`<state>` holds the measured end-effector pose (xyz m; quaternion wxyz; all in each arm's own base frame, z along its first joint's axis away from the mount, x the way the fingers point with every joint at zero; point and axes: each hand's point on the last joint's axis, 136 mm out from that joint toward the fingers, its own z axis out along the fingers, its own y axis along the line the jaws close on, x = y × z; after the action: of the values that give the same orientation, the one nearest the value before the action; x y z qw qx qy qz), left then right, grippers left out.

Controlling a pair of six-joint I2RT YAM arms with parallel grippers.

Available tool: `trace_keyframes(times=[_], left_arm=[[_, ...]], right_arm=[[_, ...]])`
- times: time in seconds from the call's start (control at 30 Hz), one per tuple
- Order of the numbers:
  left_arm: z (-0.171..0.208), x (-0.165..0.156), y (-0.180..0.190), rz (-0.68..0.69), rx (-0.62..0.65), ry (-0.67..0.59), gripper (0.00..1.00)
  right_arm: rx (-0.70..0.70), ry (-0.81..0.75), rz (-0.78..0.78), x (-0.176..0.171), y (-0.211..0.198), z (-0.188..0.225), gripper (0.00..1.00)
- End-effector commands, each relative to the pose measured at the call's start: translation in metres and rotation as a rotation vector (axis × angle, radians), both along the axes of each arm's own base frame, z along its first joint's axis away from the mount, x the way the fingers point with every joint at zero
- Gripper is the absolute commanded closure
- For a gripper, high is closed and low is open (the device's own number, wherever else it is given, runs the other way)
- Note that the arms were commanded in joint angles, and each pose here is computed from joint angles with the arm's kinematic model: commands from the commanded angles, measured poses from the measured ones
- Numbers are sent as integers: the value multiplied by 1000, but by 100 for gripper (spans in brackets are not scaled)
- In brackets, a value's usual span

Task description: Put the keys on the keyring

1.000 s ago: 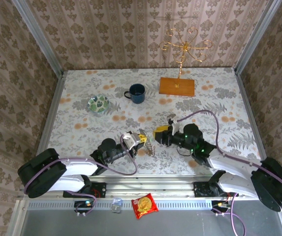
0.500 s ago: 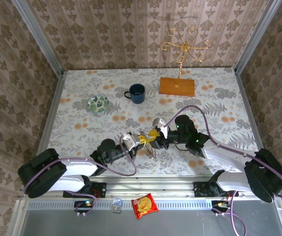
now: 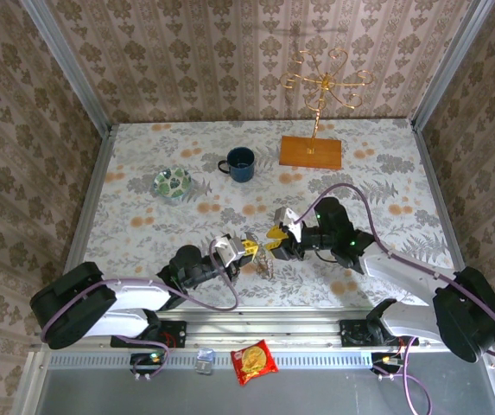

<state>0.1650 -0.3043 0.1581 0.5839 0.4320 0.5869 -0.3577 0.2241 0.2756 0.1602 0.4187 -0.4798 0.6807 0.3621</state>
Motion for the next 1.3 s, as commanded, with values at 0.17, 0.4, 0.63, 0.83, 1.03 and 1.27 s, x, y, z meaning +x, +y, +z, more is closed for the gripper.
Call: trace_keyframes(times=[0.17,0.4,0.63,0.83,1.03,1.27], left_arm=[[20,-2,1,-16,-67,-44,100],[21,-2,0,-19,-68,-45,100],[21,-3,1,-22,-71,-44,100],[23,-3,-1,-28,-76,-50,100],[23,-1,-1,-22,-75,-54,100],[24,0,-1,-14,-72,-61,100]], right_arm=[[-4,37,64,-5,6,-4,70],[5,39,71,-2,9,-2,82],[2,43,70,-3,9,-3,94],[-12,86,104,-5,13,-11,100],[-11,99,146,-9,19,-9,100],[-30,91,180,-16,21,-12,100]])
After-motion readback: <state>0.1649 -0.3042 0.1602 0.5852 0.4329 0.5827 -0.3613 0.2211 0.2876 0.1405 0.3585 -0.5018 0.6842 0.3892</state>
